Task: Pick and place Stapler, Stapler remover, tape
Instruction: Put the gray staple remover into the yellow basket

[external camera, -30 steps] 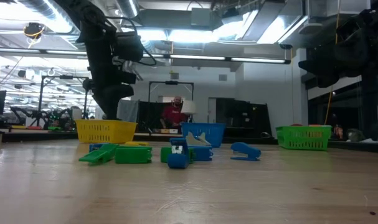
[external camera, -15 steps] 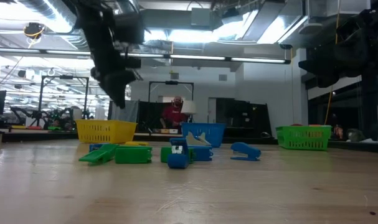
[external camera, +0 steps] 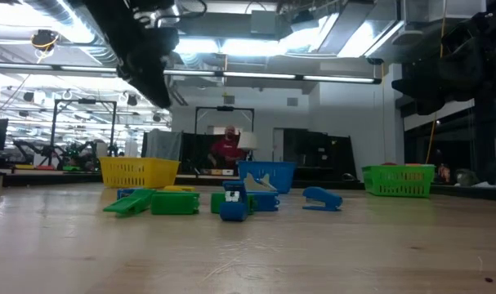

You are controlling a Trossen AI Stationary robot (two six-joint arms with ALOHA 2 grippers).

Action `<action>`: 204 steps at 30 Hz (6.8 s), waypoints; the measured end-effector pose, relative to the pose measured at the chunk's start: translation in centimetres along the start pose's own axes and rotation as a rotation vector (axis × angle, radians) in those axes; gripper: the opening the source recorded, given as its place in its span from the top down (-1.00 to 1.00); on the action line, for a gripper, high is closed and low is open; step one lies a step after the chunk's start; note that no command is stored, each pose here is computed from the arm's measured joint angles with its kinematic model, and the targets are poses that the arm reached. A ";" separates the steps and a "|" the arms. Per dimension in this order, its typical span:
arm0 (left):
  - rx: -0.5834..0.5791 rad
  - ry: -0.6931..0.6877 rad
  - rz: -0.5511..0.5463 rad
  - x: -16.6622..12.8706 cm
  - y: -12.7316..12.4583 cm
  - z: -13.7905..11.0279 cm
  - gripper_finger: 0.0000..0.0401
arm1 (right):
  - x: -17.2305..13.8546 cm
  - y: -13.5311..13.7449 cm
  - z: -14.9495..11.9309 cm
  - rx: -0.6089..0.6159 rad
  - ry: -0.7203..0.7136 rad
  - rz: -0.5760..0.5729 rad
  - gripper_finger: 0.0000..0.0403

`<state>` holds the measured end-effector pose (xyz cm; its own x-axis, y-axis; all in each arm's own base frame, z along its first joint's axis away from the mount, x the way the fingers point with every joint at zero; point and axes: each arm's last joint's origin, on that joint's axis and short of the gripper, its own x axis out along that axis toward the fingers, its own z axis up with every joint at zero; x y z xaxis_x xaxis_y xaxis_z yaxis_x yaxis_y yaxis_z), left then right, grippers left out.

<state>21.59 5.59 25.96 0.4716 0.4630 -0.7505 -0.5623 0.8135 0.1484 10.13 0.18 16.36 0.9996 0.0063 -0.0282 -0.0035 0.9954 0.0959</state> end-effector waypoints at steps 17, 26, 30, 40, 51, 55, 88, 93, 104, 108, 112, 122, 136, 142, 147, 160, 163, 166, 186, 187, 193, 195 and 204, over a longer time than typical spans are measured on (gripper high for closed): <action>0.128 -0.243 -0.236 -1.3 -7.3 0.7 0.29 | 0.0 0.0 0.0 0.000 0.000 0.000 -0.04; 0.182 -0.214 -0.266 1.7 -10.7 0.1 0.28 | 0.0 0.0 0.0 0.000 0.000 0.000 -0.04; 0.210 -0.215 -0.273 3.6 -12.4 -0.2 0.28 | 0.0 0.0 0.0 0.000 0.000 0.001 -0.04; 0.196 -0.374 -0.313 8.4 -15.9 0.0 0.29 | 0.0 0.0 0.0 0.000 0.000 0.000 -0.04; 0.236 -0.384 -0.254 12.0 -16.9 -1.1 0.29 | 0.0 0.0 0.0 0.000 0.000 0.000 -0.04; 0.267 -0.384 -0.247 12.4 -17.3 -0.8 0.29 | 0.0 0.0 0.0 0.000 0.000 0.000 -0.04; 0.288 -0.370 -0.161 14.8 -19.2 1.0 0.26 | 0.0 0.0 0.0 0.000 0.000 0.000 -0.05; 0.295 -0.371 -0.155 14.8 -19.2 1.0 0.21 | 0.0 0.0 0.0 0.000 0.000 0.000 -0.05; 0.296 -0.371 -0.155 14.9 -19.1 1.0 0.14 | 0.0 0.0 0.0 0.000 0.000 0.000 -0.04; 0.278 -0.358 -0.169 14.8 -19.0 1.0 0.13 | 0.0 0.0 0.0 0.000 0.001 0.001 -0.04; 0.235 -0.313 -0.175 12.6 -17.8 2.1 0.13 | 0.0 0.0 0.0 0.000 0.000 0.000 -0.04; 0.287 -0.194 -0.185 11.6 -13.6 3.6 0.14 | 0.0 0.0 0.0 0.000 0.000 0.004 -0.04; 0.550 -0.053 -0.139 14.2 -11.6 2.5 0.16 | 0.0 0.0 0.0 0.000 0.002 0.008 -0.04; 0.588 -0.052 -0.185 14.6 -10.8 2.8 0.16 | 0.0 0.0 0.0 0.000 0.002 0.008 -0.04; 0.604 -0.051 -0.203 14.9 -10.3 3.0 0.27 | 0.0 0.0 0.0 0.000 0.002 0.008 -0.04; 0.614 -0.043 -0.240 15.2 -10.4 2.8 0.52 | 0.0 0.0 0.0 0.000 0.002 0.008 -0.04; 0.617 -0.040 -0.239 15.2 -10.3 2.8 0.53 | 0.0 0.0 0.0 0.000 0.002 0.008 -0.04; 0.621 -0.025 -0.249 15.7 -10.5 2.4 0.56 | 0.0 0.0 0.0 0.000 0.002 0.008 -0.04; 0.540 -0.086 -0.239 14.5 -10.6 3.3 0.98 | 0.0 0.0 0.0 0.000 0.003 0.008 -0.05; 0.540 -0.084 -0.238 14.2 -10.4 3.4 0.98 | 0.0 0.0 0.0 0.000 0.003 0.008 -0.05; 0.535 -0.068 -0.212 12.3 -9.6 3.9 0.98 | 0.0 0.0 0.0 0.000 0.003 0.008 -0.05; 0.532 -0.059 -0.189 11.4 -9.1 4.0 0.98 | 0.0 0.0 0.0 0.000 0.003 0.008 -0.05; 0.500 -0.042 -0.033 6.4 -6.1 4.0 0.98 | 0.0 0.0 0.0 0.000 0.002 0.008 -0.05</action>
<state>30.76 5.01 22.84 0.5166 0.4396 -0.7348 -0.1576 0.8923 0.4230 10.13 0.20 16.35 0.9994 0.0147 -0.0299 -0.0118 0.9953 0.0959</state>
